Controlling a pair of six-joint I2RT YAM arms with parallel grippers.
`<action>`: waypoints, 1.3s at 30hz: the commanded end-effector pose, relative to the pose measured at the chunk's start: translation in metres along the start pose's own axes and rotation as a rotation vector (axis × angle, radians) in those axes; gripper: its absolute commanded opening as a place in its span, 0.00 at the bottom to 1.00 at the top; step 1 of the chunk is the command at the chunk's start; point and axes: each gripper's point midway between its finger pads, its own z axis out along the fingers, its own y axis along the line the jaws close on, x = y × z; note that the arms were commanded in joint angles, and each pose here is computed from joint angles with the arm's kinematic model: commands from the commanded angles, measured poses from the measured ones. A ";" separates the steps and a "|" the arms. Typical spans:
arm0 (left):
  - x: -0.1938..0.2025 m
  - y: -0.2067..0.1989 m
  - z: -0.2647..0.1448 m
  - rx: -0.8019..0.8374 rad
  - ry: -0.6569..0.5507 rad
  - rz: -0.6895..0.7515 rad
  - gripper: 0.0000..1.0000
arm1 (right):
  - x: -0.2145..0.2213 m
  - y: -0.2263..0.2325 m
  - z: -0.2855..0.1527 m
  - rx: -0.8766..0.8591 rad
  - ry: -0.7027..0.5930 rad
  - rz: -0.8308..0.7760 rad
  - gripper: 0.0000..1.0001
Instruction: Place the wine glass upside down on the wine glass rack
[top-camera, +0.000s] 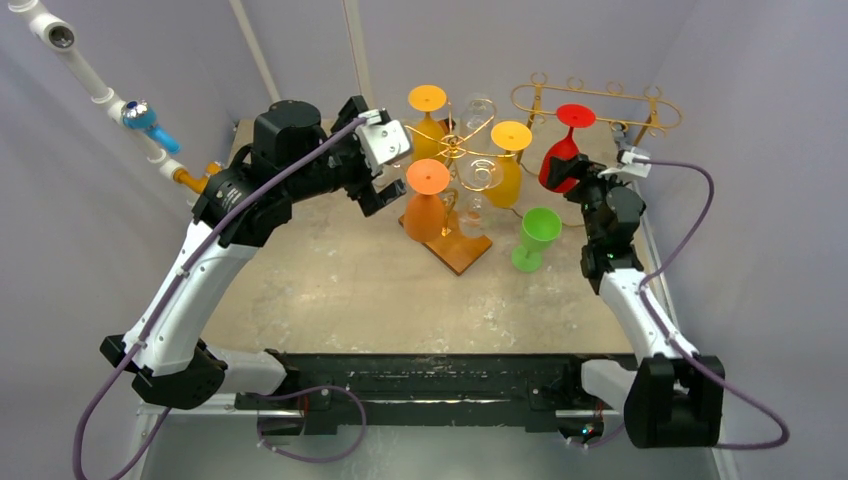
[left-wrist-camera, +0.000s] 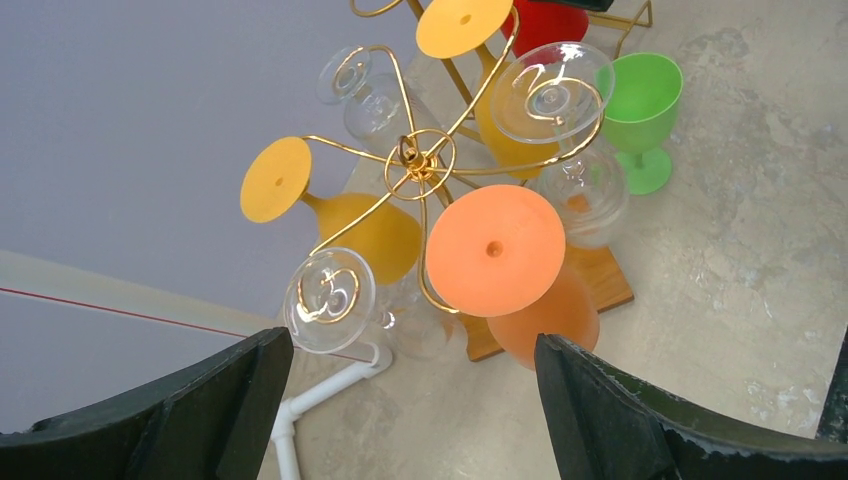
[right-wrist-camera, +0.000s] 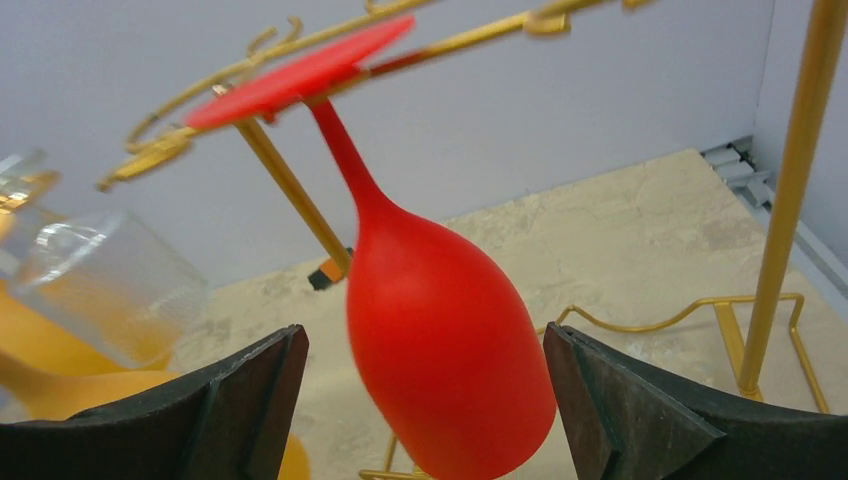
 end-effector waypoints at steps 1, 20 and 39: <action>0.021 -0.002 -0.014 -0.025 0.099 -0.034 1.00 | -0.031 0.005 -0.031 0.025 -0.036 0.032 0.99; 0.026 -0.015 -0.016 0.019 0.102 -0.073 1.00 | 0.068 -0.031 -0.077 0.245 0.465 0.088 0.84; 0.043 -0.069 -0.013 0.219 0.099 -0.235 1.00 | 0.042 -0.002 -0.105 0.129 0.492 0.083 0.00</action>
